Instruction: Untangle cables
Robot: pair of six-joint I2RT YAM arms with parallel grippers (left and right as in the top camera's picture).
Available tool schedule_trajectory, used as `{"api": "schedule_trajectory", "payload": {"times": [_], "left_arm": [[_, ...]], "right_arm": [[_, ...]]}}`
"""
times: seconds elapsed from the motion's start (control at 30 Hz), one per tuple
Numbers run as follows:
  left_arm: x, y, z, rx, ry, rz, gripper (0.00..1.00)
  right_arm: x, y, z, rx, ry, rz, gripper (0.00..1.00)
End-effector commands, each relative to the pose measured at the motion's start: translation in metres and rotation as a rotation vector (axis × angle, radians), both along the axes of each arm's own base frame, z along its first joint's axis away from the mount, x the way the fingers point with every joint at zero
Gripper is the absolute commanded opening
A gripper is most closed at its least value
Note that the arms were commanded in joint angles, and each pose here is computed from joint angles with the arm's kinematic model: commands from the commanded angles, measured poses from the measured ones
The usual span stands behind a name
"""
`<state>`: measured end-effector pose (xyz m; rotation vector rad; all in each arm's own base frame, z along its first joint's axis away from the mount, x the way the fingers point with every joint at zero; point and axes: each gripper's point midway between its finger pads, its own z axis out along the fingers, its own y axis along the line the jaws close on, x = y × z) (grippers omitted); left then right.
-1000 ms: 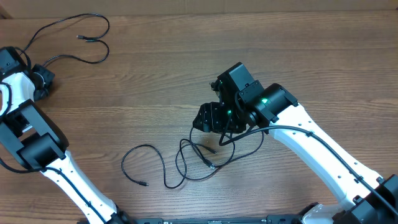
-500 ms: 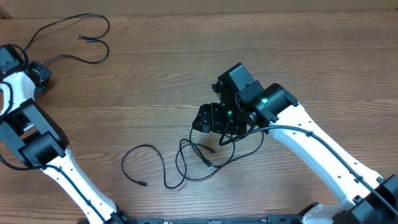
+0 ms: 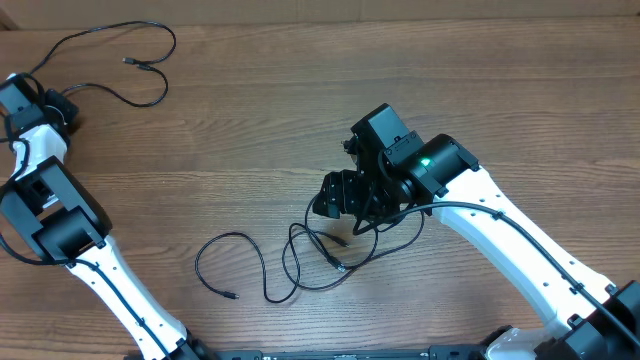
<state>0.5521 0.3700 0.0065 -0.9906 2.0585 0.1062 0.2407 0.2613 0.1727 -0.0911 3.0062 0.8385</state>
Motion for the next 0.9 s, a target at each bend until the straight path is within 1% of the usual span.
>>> {"api": "schedule_trajectory", "payload": {"times": [0.0,0.07,0.13,0.17,0.2,0.23,0.27,0.3,0.37,0.4,0.47,0.5,0.53,0.57,0.67,0.77,0.8,0.83,0.87], "left_arm": [[0.0,-0.034,-0.04,-0.164,-0.006,-0.171,0.04],[0.011,-0.041,-0.002,-0.198,-0.105,-0.261,0.04],[0.019,-0.047,0.052,-0.233,-0.221,-0.332,0.04],[0.02,-0.051,0.078,-0.247,-0.268,-0.36,0.04],[0.021,-0.065,0.116,-0.267,-0.337,-0.444,0.04],[0.02,-0.083,0.144,-0.298,-0.391,-0.537,0.1],[0.015,-0.105,0.174,-0.35,-0.452,-0.646,0.41],[0.009,-0.123,0.194,-0.404,-0.494,-0.734,0.99],[-0.004,-0.16,0.226,-0.514,-0.56,-0.919,1.0],[-0.015,-0.186,0.242,-0.615,-0.583,-1.034,1.0],[-0.029,-0.218,0.254,-0.777,-0.579,-1.164,1.0],[-0.03,-0.233,0.253,-0.84,-0.56,-1.188,0.99],[-0.028,-0.247,0.25,-0.899,-0.532,-1.183,1.0],[-0.028,-0.257,0.247,-0.929,-0.516,-1.185,1.0],[-0.024,-0.305,0.241,-0.97,-0.476,-1.257,1.0],[-0.022,-0.342,0.238,-1.031,-0.419,-1.281,1.0],[-0.02,-0.351,0.234,-1.033,-0.39,-1.258,1.0],[-0.014,-0.361,0.219,-0.995,-0.303,-1.156,1.0],[-0.014,-0.361,0.203,-0.923,-0.209,-1.056,1.0]], "right_arm": [[-0.002,0.003,0.003,0.012,0.016,-0.024,0.84],[-0.002,0.003,0.002,0.011,0.017,-0.024,0.91],[-0.001,0.003,0.003,0.013,0.011,-0.024,1.0],[0.001,0.002,0.002,0.008,0.005,-0.027,1.0],[0.003,0.0,0.001,-0.006,-0.006,-0.037,1.0],[0.008,-0.005,0.0,-0.019,-0.015,-0.054,1.0],[0.01,-0.007,0.0,-0.018,-0.015,-0.063,1.0],[0.013,-0.01,0.0,-0.019,-0.015,-0.074,1.0],[0.017,-0.014,0.0,-0.02,-0.013,-0.088,1.0],[0.018,-0.016,0.0,-0.02,-0.012,-0.096,1.0],[0.021,-0.02,0.0,-0.021,-0.016,-0.103,1.0],[0.023,-0.021,0.0,-0.022,-0.015,-0.109,1.0],[0.025,-0.024,0.0,-0.024,-0.014,-0.119,1.0],[0.028,-0.029,-0.001,-0.033,-0.015,-0.135,1.0],[0.039,-0.058,-0.006,-0.082,0.003,-0.218,1.0],[0.039,-0.089,-0.011,-0.122,0.069,-0.293,1.0],[0.038,-0.103,-0.013,-0.141,0.092,-0.308,1.0],[0.037,-0.12,-0.015,-0.166,0.106,-0.319,1.0],[0.037,-0.133,-0.017,-0.191,0.116,-0.337,1.0]]}}
